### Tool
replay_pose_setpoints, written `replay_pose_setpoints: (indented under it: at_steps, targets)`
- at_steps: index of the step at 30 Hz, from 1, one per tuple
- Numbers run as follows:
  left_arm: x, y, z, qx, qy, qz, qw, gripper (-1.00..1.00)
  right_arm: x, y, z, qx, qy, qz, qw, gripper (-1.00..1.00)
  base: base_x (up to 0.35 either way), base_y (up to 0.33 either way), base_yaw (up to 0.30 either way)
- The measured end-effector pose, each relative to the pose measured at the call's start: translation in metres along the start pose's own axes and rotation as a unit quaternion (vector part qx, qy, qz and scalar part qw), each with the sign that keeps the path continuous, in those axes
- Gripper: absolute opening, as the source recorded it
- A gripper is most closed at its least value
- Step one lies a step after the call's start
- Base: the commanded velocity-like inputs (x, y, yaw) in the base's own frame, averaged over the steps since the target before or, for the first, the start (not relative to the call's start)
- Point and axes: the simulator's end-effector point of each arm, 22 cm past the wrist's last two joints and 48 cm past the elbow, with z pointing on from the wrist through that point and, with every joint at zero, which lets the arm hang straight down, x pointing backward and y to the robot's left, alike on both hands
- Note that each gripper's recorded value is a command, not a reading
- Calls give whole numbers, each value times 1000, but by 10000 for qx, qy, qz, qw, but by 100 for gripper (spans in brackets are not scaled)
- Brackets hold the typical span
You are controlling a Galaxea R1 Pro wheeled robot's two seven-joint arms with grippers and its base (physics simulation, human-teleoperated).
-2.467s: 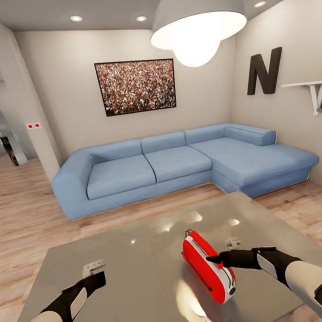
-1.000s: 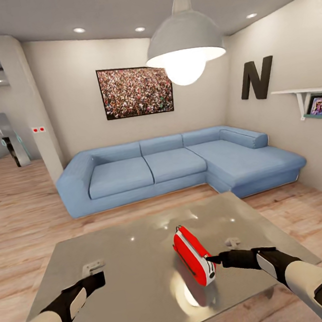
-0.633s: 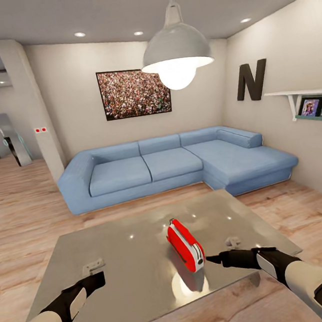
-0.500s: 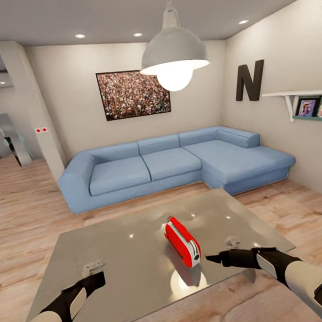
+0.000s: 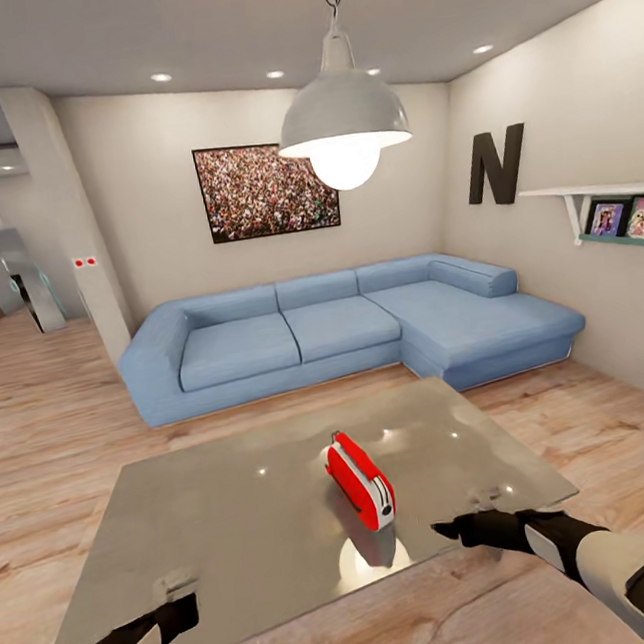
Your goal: Turn on the radio receiver that's on the table in the living room.
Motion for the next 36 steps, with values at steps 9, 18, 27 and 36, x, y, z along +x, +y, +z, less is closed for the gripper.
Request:
replay_pose_setpoints:
  at_steps: [9,18,27,36]
  targets:
    - [117,59,-27,-397,656,117,9970,-100,57,-18,-14,403,419,-161,9982,100,0,0,0]
    - [221,97,-73,-603,858,358,9938,-100,150,-67,-47,1733,873,-151,9809,100,0,0,0]
    - [270,117,-112,-694,948,510,9918,-100,254,-78,-94,2506,1550,-87,9556,100,0,0,0]
    - [274,113,-121,-672,992,504,9915,-100,321,-44,-111,2493,2009,54,9473,100,0,0,0]
